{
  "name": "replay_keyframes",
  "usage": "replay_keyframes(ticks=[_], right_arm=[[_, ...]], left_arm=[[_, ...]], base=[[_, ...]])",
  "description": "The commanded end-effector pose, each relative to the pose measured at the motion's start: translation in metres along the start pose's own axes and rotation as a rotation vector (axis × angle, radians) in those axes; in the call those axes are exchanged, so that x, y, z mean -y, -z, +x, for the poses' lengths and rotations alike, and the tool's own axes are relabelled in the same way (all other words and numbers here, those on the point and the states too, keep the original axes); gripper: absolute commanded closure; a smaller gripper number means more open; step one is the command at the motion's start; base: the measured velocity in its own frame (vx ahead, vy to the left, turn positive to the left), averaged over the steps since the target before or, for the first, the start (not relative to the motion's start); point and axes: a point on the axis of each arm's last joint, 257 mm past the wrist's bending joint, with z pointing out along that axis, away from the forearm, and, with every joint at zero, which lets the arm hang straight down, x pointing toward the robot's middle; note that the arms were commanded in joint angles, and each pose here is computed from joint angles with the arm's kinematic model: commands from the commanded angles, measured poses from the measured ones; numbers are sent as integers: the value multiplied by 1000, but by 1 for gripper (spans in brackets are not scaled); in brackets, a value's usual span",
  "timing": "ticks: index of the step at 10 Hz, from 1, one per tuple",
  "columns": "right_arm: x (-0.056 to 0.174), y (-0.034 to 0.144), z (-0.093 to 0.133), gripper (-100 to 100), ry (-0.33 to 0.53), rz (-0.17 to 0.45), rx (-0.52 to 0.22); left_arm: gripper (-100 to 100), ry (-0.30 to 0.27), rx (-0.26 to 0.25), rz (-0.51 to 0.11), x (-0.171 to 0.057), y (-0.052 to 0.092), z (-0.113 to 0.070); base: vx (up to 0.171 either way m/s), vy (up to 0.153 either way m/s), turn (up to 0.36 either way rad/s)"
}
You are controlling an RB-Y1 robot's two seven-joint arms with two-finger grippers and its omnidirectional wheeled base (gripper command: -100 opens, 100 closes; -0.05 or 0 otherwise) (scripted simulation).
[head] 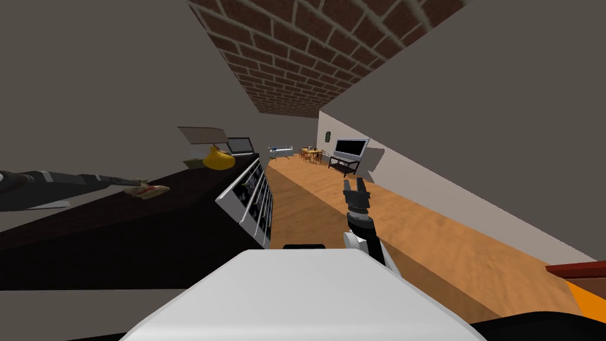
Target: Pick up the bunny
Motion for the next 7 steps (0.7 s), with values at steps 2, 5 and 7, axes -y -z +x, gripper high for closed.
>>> replay_keyframes(ticks=[2, 5, 7], right_arm=[[0, 0, 0, 0, 0, 0, 0], [0, 0, 0, 0, 0, 0, 0], [0, 0, 0, 0, 0, 0, 0]], left_arm=[[0, 1, 1, -1, 0, 1, 0], [-100, -61, -21, 62, 26, 3, 16], [-100, -94, -31, 95, 39, 5, 24]], base=[[51, 11, -7], [172, 72, 324], [159, 20, 292]])
